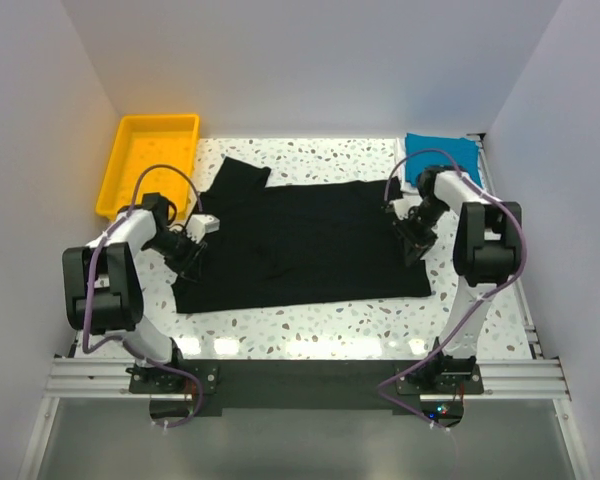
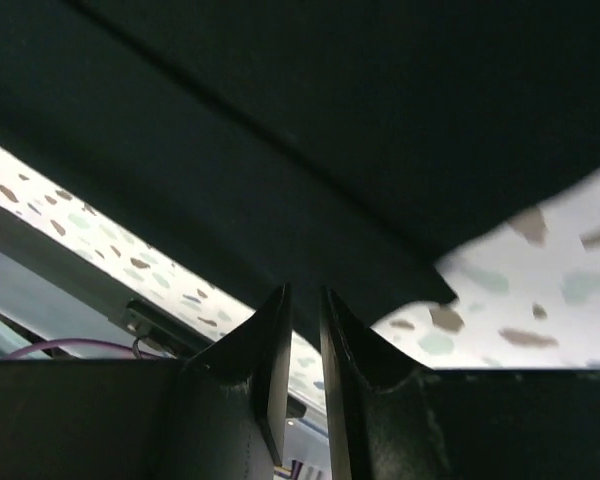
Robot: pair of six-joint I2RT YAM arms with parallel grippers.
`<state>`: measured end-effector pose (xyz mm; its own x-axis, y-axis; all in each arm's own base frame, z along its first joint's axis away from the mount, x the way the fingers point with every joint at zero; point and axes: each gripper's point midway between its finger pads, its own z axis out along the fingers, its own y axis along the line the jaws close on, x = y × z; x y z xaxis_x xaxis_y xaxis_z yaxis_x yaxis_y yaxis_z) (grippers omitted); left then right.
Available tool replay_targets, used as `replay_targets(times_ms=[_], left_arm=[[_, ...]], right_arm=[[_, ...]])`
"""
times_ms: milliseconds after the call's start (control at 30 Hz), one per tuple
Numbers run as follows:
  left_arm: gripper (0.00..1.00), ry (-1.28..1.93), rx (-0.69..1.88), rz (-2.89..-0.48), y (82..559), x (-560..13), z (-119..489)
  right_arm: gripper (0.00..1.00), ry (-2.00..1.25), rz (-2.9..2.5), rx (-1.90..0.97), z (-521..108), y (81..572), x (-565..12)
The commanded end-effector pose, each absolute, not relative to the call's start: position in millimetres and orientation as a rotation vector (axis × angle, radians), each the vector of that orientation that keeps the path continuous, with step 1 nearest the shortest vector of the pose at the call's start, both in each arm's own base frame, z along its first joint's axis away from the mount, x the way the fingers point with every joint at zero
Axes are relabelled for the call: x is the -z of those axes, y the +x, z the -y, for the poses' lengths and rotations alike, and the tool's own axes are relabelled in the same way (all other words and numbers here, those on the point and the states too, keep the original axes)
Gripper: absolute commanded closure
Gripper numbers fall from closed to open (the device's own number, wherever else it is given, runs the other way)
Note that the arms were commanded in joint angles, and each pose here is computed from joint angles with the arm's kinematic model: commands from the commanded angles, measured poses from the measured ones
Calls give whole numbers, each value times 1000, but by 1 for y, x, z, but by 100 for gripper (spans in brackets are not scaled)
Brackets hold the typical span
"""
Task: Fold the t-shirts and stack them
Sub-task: Fold the tshirt
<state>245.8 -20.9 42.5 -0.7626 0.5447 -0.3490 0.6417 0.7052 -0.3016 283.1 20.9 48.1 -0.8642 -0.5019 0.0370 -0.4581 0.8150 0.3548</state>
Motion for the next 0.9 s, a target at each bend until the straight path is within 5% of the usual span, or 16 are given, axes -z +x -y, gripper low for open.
replay_targets(times_ms=[0,267,567,767,867], left_arm=[[72,882,544,-2729,254,-19,18],[76,953,478,-2842,225,17,3],[78,1167,515,-2825,187,-5,0],[58,1066,558,-2469,278,-93,32],[37,1002,571,-2308,333,-141,48]], right_arm=[[79,757,2870,519,-37,288,-28],[80,793,2807,364,-16,259,1],[77,906,2702,446,-25,205,-13],[66,976,2880,555,-42,268,-72],[64,955,3056,510,-38,324,-98]])
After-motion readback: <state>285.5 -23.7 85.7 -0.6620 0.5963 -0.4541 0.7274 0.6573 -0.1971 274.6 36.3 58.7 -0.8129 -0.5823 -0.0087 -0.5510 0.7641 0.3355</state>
